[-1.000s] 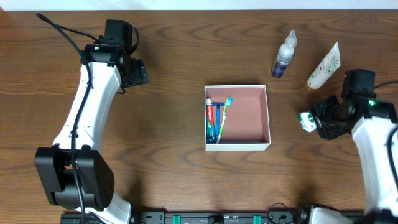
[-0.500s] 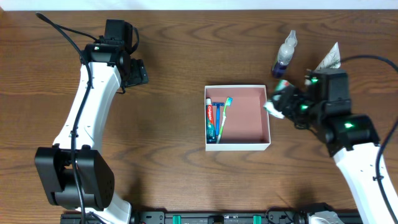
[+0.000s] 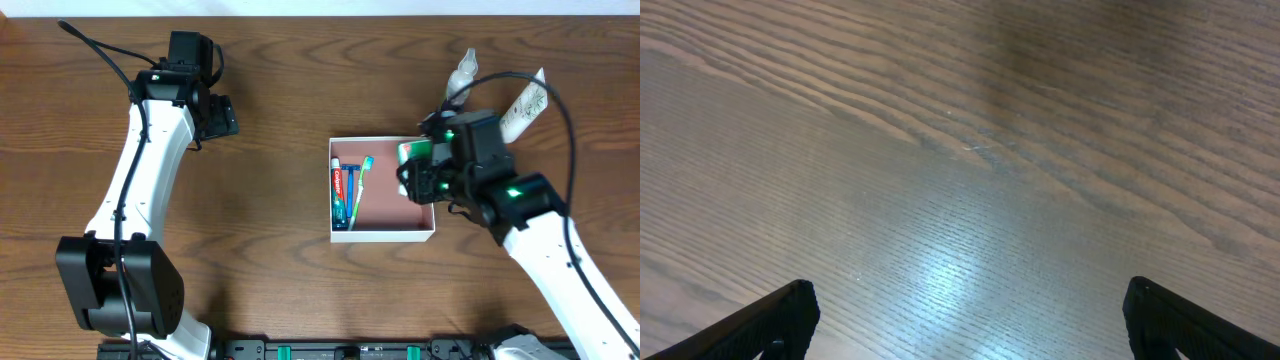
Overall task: Pack container
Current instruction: 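Carry the soap bar left and lower it into the box, then set the soap upright beside the toothbrush and open right gripper, then raise right gripper and move it to the clear spray bottle, then close right gripper around the spray bottle's neck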
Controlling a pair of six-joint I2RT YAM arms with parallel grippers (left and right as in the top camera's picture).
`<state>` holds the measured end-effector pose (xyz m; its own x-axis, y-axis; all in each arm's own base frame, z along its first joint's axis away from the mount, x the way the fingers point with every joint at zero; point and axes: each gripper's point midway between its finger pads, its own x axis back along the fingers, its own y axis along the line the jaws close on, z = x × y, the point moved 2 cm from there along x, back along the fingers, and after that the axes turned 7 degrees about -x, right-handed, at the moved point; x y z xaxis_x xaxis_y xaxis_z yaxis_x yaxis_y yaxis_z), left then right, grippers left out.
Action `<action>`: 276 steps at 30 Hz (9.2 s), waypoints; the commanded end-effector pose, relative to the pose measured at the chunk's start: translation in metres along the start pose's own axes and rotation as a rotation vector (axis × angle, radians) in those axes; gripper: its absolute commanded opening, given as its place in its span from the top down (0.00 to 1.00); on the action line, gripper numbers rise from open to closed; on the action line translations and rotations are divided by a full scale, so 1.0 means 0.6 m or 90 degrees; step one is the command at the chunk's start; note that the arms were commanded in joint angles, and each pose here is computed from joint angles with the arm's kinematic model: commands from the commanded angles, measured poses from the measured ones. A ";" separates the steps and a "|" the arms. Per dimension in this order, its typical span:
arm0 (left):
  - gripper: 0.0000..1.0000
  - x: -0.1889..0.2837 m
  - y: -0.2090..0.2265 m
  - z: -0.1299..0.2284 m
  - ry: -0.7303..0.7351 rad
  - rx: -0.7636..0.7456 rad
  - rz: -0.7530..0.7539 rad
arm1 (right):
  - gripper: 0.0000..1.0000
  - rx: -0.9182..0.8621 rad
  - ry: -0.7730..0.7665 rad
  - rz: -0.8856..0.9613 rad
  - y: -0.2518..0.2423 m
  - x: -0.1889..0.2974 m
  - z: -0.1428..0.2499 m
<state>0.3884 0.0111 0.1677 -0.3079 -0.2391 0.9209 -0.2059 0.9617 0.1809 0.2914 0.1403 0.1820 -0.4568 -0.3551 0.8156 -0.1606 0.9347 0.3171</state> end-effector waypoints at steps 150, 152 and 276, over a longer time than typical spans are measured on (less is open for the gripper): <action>0.02 0.013 0.004 -0.011 -0.017 0.013 0.003 | 0.61 -0.117 0.141 0.160 -0.027 -0.252 0.090; 0.02 0.013 0.004 -0.011 -0.017 0.013 0.003 | 0.57 -0.117 0.141 0.160 -0.027 -0.252 0.090; 0.02 0.013 0.004 -0.011 -0.017 0.013 0.003 | 0.50 -0.216 -0.118 0.282 -0.251 -0.126 -0.295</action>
<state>0.3884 0.0111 0.1677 -0.3079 -0.2391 0.9209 -0.2059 0.9617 0.1809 0.5045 0.0304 0.1619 -0.5736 0.0813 0.8151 0.3265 0.9353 0.1365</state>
